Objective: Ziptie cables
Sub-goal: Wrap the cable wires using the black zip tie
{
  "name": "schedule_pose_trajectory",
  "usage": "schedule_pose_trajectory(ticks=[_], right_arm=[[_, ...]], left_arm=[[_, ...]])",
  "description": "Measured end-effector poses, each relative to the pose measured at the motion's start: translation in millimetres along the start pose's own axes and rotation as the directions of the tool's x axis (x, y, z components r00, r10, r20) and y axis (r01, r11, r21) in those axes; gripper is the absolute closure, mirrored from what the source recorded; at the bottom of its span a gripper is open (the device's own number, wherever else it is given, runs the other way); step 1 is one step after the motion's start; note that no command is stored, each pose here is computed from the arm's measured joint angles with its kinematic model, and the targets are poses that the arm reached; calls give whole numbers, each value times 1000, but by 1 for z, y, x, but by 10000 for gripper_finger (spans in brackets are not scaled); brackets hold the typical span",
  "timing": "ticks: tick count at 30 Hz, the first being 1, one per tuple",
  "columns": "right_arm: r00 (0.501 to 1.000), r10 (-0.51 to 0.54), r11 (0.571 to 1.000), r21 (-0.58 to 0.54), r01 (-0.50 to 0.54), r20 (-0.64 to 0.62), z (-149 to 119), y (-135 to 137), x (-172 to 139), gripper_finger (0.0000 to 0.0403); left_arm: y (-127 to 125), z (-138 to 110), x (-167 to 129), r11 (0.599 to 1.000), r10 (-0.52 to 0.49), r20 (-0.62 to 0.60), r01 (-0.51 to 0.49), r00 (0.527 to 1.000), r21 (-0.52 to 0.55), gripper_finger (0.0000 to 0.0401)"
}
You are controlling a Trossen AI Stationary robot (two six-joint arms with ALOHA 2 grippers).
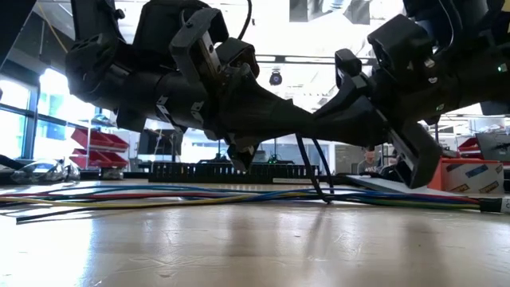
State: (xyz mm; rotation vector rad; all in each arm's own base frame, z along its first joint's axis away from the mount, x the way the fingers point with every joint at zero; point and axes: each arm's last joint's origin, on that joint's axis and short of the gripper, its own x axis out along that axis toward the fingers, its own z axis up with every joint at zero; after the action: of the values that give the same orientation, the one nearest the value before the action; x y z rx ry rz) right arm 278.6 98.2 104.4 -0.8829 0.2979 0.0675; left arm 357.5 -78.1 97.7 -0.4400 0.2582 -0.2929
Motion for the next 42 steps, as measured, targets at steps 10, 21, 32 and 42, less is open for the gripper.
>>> schedule_pose_trajectory(ticks=[10, 21, 32, 42], right_arm=[[1000, 14, 1000, -7, -14, 2, 6, -2, 5, 403], [1000, 3, 999, -32, -3, 22, 7, -3, 5, 403], [998, 31, 998, -49, -28, 59, 9, -3, 5, 403], [998, 23, 992, -124, -15, 65, 19, -8, 13, 403]], left_arm=[[0, 0, 0, 1000, 0, 1, 0, 1000, 0, 401], [0, 0, 0, 1000, -2, 1, 2, 1000, -1, 401], [0, 0, 0, 1000, -4, 0, 4, 1000, -1, 401], [3, 2, 0, 998, -2, 1, 2, 1000, -66, 401]])
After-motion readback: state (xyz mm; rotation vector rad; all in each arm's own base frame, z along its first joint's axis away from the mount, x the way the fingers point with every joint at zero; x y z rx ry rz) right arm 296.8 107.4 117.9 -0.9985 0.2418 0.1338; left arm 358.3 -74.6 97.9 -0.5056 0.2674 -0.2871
